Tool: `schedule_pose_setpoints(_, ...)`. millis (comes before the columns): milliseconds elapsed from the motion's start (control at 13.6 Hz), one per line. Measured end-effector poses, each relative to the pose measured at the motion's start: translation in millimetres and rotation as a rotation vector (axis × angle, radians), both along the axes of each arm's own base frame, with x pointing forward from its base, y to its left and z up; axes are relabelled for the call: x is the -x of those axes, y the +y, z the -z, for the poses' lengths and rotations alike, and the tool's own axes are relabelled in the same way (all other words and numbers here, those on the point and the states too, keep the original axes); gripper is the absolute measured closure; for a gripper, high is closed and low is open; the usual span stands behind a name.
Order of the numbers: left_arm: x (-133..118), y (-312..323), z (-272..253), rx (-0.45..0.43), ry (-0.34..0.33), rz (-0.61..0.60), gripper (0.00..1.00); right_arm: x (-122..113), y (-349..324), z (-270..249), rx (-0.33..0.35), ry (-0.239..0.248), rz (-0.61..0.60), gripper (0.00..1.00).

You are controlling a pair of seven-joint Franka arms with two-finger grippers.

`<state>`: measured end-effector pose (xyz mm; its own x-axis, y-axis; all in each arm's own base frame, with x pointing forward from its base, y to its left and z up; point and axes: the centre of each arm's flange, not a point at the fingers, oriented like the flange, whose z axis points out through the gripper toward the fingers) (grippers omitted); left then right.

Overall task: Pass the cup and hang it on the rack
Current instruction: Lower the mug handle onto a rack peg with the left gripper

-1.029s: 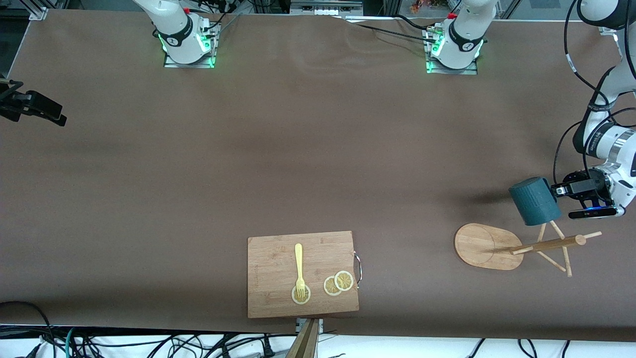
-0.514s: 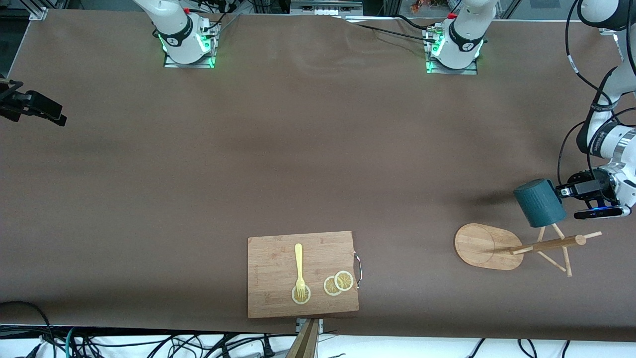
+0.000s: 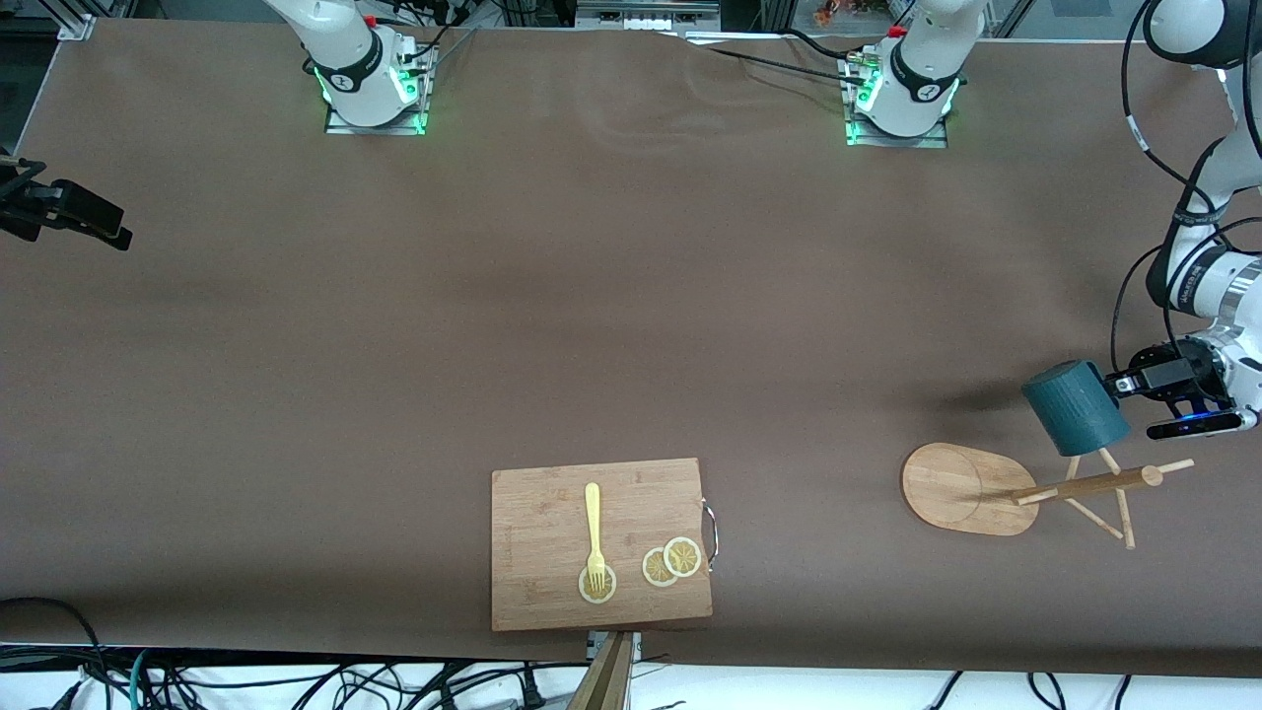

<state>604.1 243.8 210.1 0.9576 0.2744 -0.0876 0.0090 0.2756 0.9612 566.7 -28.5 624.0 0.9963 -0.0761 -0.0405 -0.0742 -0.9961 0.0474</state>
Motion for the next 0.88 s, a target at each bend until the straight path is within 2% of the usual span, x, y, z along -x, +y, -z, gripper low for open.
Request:
schedule_pose_setpoints(514, -14.7, 15.9, 32.3, -0.009, -0.015, -0.027, 0.79, 0.0, -0.2, 0.0, 0.000, 0.000, 0.000, 0.00)
schedule_pose_setpoints(882, -17.1, 17.5, 48.5, 0.051, -0.012, -0.076, 0.79, 0.0, -0.3, 0.0, 0.000, 0.000, 0.000, 0.00)
